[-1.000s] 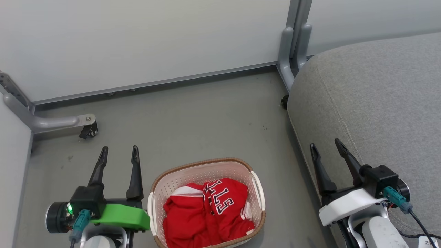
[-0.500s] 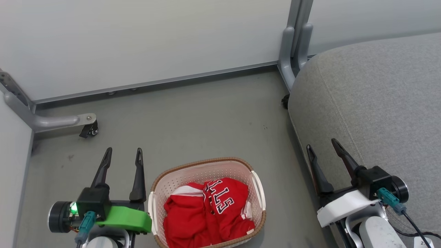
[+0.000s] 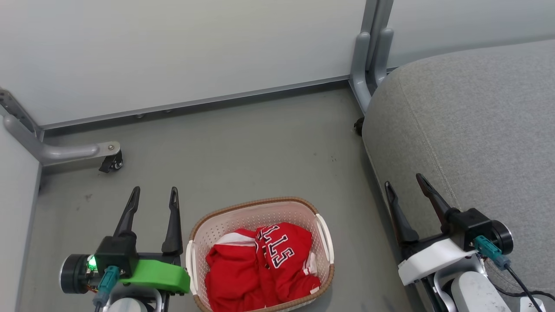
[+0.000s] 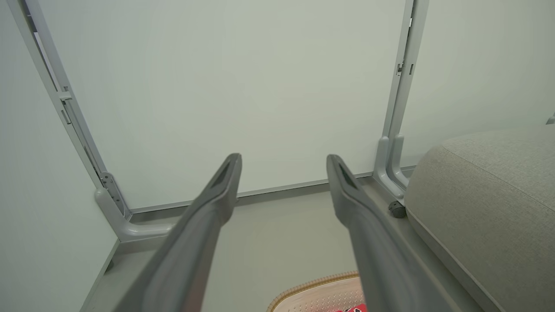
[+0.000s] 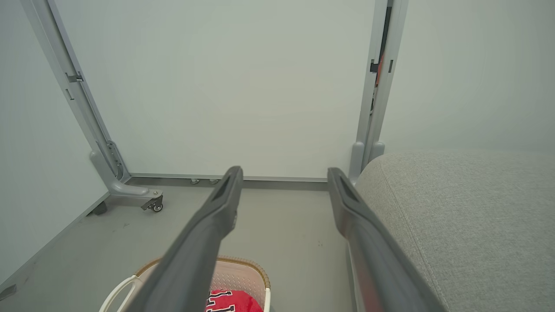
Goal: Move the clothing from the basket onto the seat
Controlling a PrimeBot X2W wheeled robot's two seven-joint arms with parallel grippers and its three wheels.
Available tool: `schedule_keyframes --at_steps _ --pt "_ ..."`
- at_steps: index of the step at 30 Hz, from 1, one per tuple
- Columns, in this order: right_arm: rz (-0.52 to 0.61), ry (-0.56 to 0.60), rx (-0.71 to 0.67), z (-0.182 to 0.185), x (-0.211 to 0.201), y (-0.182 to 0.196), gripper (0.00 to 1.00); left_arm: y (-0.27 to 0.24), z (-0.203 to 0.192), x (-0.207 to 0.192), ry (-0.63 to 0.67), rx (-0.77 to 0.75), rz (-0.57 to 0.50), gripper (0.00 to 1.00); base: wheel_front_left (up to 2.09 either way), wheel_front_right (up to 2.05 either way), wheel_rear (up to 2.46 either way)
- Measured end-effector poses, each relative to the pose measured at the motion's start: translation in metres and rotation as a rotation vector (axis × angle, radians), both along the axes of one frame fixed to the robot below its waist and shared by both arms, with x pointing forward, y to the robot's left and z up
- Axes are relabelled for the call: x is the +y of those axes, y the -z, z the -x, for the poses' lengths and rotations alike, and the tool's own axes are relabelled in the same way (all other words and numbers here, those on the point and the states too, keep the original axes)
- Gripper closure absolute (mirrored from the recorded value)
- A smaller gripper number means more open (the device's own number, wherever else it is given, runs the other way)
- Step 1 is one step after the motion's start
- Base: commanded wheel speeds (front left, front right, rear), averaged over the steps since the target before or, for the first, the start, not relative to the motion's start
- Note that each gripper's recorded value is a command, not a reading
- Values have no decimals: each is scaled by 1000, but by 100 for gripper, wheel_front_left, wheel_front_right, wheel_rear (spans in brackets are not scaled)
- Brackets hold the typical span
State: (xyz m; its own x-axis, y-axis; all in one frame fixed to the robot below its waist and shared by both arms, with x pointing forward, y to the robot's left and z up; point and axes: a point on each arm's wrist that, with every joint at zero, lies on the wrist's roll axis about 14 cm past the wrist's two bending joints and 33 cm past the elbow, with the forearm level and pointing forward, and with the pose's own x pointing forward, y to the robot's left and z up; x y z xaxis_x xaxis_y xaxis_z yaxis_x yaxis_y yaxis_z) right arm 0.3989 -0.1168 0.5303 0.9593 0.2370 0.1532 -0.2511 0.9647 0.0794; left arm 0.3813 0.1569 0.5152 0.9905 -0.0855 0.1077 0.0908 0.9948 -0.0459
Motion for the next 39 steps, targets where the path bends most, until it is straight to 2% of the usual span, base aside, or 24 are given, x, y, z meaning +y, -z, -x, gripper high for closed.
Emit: schedule_keyframes --at_steps 10,21,31,39 --pt "1 0 -13 -8 0 -4 0 5 -17 -15 56 15 2 0 0 0 0" --pt "31 25 -62 -34 -11 -15 0 25 -64 -58 202 59 -27 0 0 0 0" --pt "45 41 -98 -69 -21 -20 0 78 -105 -96 335 173 -62 0 0 0 0" --pt "55 49 -93 -95 -28 -7 0 140 -124 -122 440 295 -109 0 0 0 0"
